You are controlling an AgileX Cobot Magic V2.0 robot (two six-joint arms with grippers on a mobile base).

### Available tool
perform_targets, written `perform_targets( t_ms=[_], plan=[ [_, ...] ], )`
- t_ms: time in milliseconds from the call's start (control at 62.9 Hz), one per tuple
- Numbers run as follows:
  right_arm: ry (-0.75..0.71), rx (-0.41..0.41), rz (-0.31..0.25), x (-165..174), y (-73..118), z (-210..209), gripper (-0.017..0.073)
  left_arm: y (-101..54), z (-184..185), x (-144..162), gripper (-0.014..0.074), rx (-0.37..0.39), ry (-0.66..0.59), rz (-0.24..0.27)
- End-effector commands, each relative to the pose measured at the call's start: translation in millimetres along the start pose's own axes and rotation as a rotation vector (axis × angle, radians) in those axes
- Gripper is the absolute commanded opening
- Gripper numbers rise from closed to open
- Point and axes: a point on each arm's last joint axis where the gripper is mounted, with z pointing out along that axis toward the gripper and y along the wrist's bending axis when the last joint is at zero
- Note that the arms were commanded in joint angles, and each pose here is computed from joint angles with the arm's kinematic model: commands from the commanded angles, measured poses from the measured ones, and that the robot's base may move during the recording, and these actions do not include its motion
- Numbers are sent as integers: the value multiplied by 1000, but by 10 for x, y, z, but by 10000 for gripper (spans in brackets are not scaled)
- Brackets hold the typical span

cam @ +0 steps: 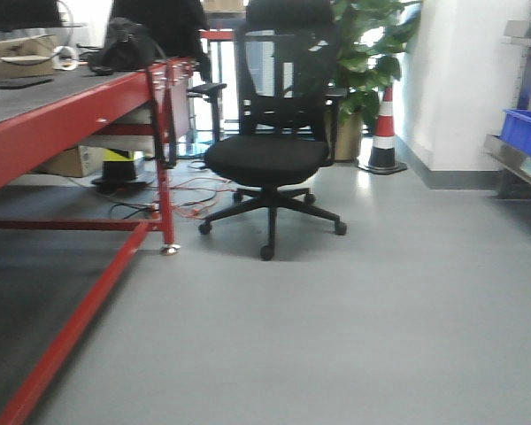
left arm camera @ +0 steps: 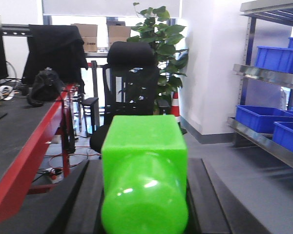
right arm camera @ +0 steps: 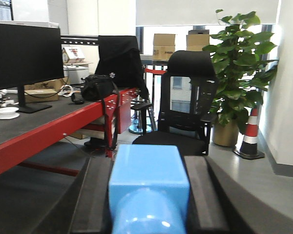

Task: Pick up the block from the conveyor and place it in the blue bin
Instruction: 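Drive the base away from the conveyor holding both blocks, then drive up to the shelf rack of blue bins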

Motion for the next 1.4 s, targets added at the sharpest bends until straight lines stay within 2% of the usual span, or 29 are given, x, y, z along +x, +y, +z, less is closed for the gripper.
perform_targets(
  t_ms=[0,1382],
  plan=[
    [-27,-2,-8,-25,2,-11,-161,-6,-9,-19,-111,7,-23,2],
    [-29,-2,-8,-27,2,-11,-161,-6,-9,-19,-111,7,-23,2]
  ],
)
